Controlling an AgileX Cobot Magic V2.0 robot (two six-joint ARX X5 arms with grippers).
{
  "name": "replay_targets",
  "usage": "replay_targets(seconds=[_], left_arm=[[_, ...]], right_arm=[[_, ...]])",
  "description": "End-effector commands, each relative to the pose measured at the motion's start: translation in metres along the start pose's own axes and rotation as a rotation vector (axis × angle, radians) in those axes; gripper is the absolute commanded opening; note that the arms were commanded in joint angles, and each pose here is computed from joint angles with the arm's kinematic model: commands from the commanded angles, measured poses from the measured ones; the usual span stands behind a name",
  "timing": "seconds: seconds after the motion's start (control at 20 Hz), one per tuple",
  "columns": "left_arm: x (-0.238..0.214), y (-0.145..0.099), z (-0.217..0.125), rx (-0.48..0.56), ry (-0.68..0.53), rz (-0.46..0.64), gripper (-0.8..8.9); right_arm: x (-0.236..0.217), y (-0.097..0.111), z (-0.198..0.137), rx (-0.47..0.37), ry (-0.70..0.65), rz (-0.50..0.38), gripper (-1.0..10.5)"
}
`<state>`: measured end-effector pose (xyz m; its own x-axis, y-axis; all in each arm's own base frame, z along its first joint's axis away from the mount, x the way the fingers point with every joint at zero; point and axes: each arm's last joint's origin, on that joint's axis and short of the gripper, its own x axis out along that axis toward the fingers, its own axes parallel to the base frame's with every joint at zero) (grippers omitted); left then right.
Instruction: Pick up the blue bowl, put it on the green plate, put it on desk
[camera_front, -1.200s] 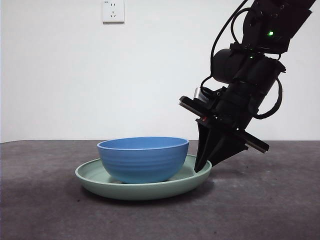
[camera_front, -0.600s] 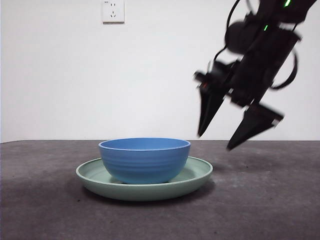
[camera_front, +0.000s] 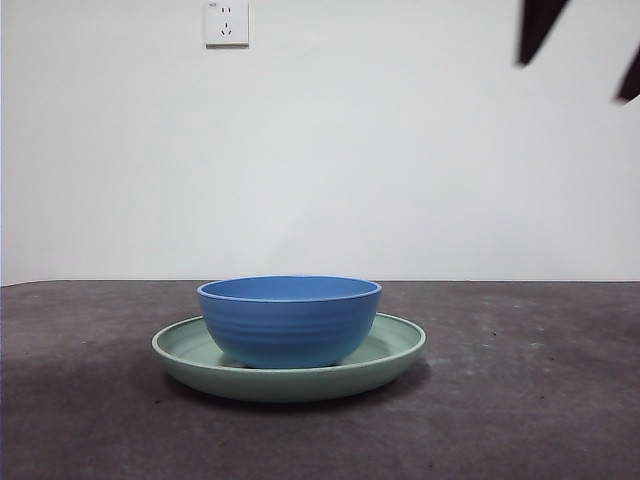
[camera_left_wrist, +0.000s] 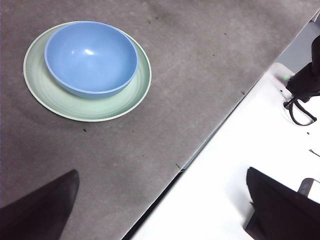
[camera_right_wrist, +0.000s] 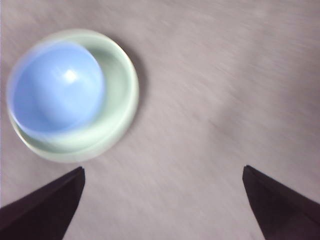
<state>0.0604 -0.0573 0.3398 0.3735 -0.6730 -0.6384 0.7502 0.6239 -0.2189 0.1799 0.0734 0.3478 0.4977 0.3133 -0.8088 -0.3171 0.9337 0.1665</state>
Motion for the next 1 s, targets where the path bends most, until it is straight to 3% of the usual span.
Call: replay_targets(seconds=[0.05, 0.25, 0.45, 0.7, 1.0], left_arm=[[-0.001, -0.001, 0.003, 0.013, -0.017, -0.011, 5.60], [-0.001, -0.001, 0.006, 0.021, -0.045, -0.011, 5.60], [-0.001, -0.001, 0.006, 0.020, -0.043, -0.011, 5.60], [-0.001, -0.001, 0.006, 0.015, -0.043, -0.011, 5.59], [-0.001, -0.001, 0.006, 0.016, -0.041, -0.011, 5.22]], right_arm=[[-0.025, 0.002, -0.012, -0.038, -0.027, -0.004, 5.1], [-0.059, 0.001, -0.044, -0.060, -0.027, -0.001, 6.0], [-0.084, 0.001, -0.070, -0.105, -0.068, 0.012, 6.0], [-0.111, 0.004, -0.098, -0.135, -0.177, 0.146, 6.0], [-0.124, 0.004, -0.115, -0.148, -0.234, 0.185, 5.8]])
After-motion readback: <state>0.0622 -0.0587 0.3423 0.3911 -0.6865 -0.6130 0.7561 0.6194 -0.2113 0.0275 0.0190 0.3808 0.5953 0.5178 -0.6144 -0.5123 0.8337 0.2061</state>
